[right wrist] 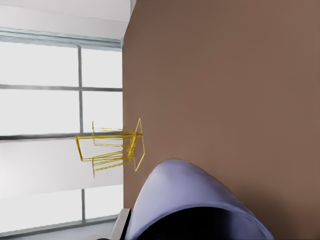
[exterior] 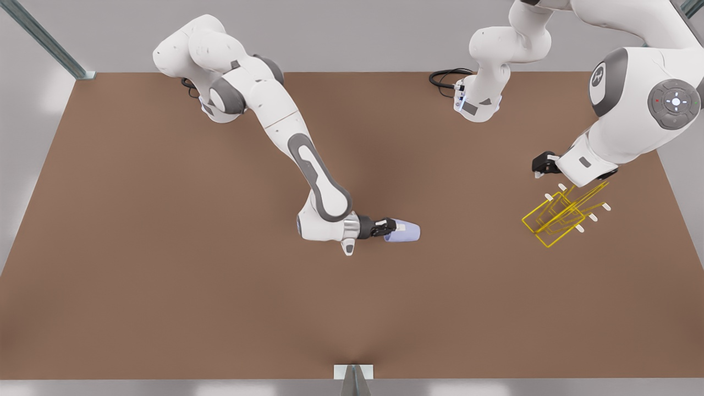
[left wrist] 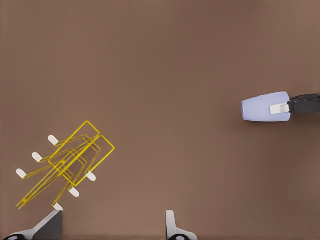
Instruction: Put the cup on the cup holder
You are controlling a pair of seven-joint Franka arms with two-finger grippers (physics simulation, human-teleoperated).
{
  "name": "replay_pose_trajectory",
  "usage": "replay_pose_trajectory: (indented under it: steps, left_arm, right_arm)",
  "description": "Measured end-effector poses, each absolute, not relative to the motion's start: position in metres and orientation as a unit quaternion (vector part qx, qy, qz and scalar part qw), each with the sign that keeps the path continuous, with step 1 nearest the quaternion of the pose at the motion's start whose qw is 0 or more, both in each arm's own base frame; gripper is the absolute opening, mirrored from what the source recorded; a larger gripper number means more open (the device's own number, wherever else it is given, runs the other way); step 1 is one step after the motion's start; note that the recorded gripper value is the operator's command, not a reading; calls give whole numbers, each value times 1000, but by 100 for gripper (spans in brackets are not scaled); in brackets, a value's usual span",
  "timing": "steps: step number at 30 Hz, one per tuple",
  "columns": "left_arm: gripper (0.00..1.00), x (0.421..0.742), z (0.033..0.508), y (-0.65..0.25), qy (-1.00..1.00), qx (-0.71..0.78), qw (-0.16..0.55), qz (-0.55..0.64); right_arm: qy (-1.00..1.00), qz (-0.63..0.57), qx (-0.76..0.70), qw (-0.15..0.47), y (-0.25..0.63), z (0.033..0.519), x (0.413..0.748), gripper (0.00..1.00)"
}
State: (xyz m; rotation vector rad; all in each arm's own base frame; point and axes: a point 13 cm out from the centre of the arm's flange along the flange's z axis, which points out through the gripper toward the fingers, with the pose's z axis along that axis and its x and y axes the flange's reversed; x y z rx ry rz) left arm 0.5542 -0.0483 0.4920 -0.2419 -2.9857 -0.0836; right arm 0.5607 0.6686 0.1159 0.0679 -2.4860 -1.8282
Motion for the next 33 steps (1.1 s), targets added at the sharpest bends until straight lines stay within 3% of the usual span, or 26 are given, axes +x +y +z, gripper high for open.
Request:
replay_pose_trajectory:
  steps: [5, 6, 7, 16, 21, 24, 27, 29, 31, 33]
  left_arm:
    - [100, 554, 493, -48, -994, -78, 72, -28]
    - [100, 554, 493, -47, -994, -77, 72, -28]
    - [100, 554, 493, -47, -994, -76, 72, -28]
    - [100, 555, 487, -49, -994, -74, 77, -26]
    - [100, 541, 482, -40, -991, -62, 111, -27]
    - [100, 543, 428, -87, -982, -79, 166, -37]
    - [100, 544, 382, -162, -979, -87, 176, -54]
    - [100, 542, 353, -191, -982, -63, 169, -63]
    - [100, 540, 314, -200, -985, -18, 159, -69]
    - [100, 541, 272, -205, -987, 34, 138, -69]
  right_arm:
    - [-805, -593, 21, 24, 667, 109, 561, 21]
    - [-805, -593, 21, 23, 667, 109, 561, 69]
    - [-804, -593, 21, 23, 667, 109, 561, 100]
    - [-808, -589, 2, 21, 648, 91, 567, 100]
    - [-819, -573, 9, 27, 621, 78, 569, 100]
    - [-823, -567, 7, 36, 597, 81, 569, 100]
    - [-830, -555, 8, 47, 552, 89, 575, 100]
    - [-846, -529, 34, 45, 481, 107, 602, 100]
    - [-880, -459, 113, 56, 397, 128, 622, 100]
    - [-912, -315, 250, 81, 319, 186, 635, 100]
